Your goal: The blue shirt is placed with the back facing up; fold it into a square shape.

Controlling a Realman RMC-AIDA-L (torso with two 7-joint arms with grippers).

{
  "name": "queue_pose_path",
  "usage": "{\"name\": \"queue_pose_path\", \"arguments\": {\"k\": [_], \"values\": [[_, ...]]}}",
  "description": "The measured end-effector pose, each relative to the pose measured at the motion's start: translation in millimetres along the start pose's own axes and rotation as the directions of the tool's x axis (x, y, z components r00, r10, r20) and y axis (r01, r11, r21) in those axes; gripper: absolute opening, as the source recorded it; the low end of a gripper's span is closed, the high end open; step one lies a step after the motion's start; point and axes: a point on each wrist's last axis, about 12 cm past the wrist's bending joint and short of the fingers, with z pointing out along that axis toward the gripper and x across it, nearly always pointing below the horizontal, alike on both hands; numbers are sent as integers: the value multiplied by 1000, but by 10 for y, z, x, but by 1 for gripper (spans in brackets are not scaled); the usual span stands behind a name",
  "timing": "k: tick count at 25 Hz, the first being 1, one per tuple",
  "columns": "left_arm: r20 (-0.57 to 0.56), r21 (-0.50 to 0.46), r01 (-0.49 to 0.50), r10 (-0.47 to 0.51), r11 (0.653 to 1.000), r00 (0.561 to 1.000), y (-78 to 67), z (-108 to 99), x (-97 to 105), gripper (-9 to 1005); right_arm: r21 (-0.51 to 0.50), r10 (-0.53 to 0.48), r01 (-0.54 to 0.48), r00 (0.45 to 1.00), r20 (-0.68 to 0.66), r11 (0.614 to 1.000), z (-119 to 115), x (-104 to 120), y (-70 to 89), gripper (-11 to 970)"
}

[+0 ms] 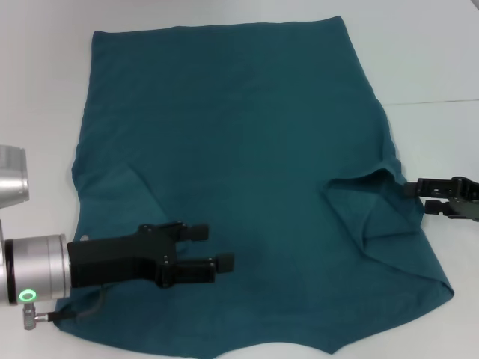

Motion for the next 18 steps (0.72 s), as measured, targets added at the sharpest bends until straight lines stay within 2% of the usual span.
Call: {"name": "queue_pose_path", "arguments": {"k": [9, 18], "values": [[-65, -41, 86, -89, 995, 994, 32, -123, 74, 880, -65, -52, 53, 999, 9, 996, -33, 34, 35, 820], [-55, -142, 163, -172, 977, 984, 75, -463, 173, 879, -181, -124, 131, 991, 53, 975, 60, 154, 101, 821]]}}
